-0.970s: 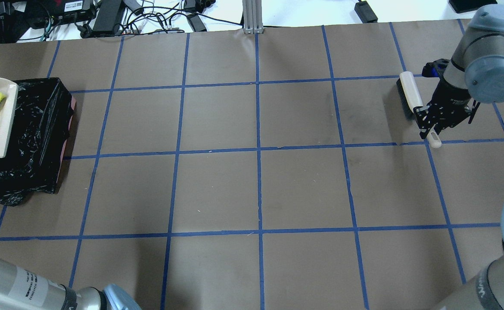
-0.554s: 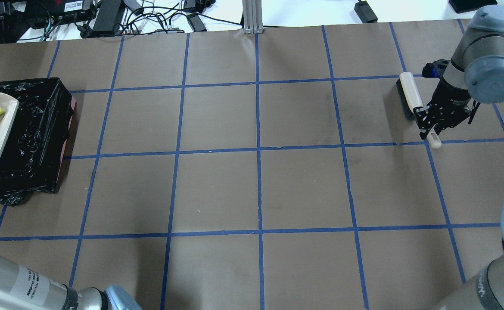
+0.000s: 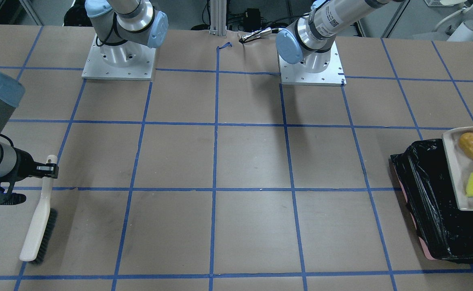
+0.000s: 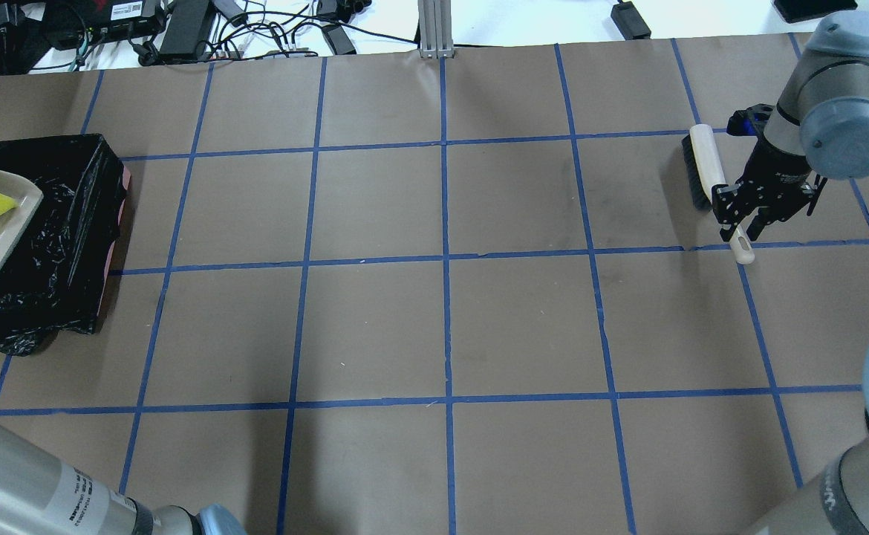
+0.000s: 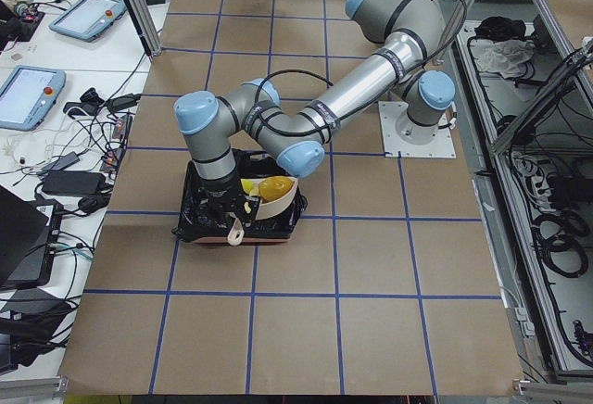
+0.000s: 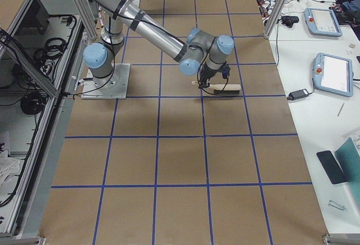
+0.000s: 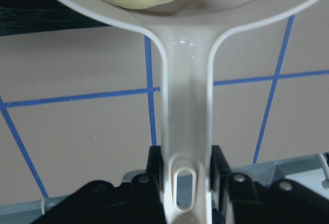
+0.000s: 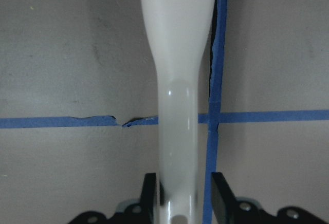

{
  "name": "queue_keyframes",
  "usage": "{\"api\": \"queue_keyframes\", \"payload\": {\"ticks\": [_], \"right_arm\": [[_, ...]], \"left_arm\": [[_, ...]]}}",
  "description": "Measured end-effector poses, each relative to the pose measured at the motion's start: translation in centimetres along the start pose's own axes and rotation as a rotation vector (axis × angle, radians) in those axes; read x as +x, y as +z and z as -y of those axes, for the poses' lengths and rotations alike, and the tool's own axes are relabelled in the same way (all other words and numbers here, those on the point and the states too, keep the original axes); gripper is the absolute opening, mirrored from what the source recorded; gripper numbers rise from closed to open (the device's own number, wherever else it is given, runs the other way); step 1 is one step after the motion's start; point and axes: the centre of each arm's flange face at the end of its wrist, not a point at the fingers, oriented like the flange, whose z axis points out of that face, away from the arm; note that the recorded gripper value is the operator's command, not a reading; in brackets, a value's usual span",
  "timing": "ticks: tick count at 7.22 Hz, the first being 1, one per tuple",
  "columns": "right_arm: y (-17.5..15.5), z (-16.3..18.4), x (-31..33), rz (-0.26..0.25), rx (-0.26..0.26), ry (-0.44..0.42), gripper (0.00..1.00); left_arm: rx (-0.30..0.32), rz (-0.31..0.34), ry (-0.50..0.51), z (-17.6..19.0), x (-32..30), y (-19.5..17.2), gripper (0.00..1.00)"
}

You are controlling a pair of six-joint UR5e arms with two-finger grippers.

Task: Sweep and dump trash into bin

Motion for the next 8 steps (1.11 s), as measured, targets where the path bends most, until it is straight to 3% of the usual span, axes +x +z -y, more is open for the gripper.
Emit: {"api": "queue_keyframes", "payload": {"ticks": [1, 3, 4, 8], "right_arm": [[0.0, 0.0, 0.0, 0.000, -0.001, 0.000, 0.55], [-0.5, 0.1, 0.0, -0.001, 0.015, 0.009, 0.88], [-1.8, 0.1, 0.1, -0.007, 0.049, 0.021, 1.00], [-11.4, -3.6, -0.7, -0.051, 0.224, 0.069, 1.00]], "left_arm": [[-0.032, 0.000, 0.009, 0.8, -0.5, -0.9, 0.07], [-0.082, -0.008, 0.026, 2.5, -1.0, -2.3, 0.09], [-0.109, -0.005, 0.025, 3.0, -1.1, -2.4, 0.09], [-0.174, 0.003, 0.041, 5.1, -1.1, -3.9, 0.09]]}}
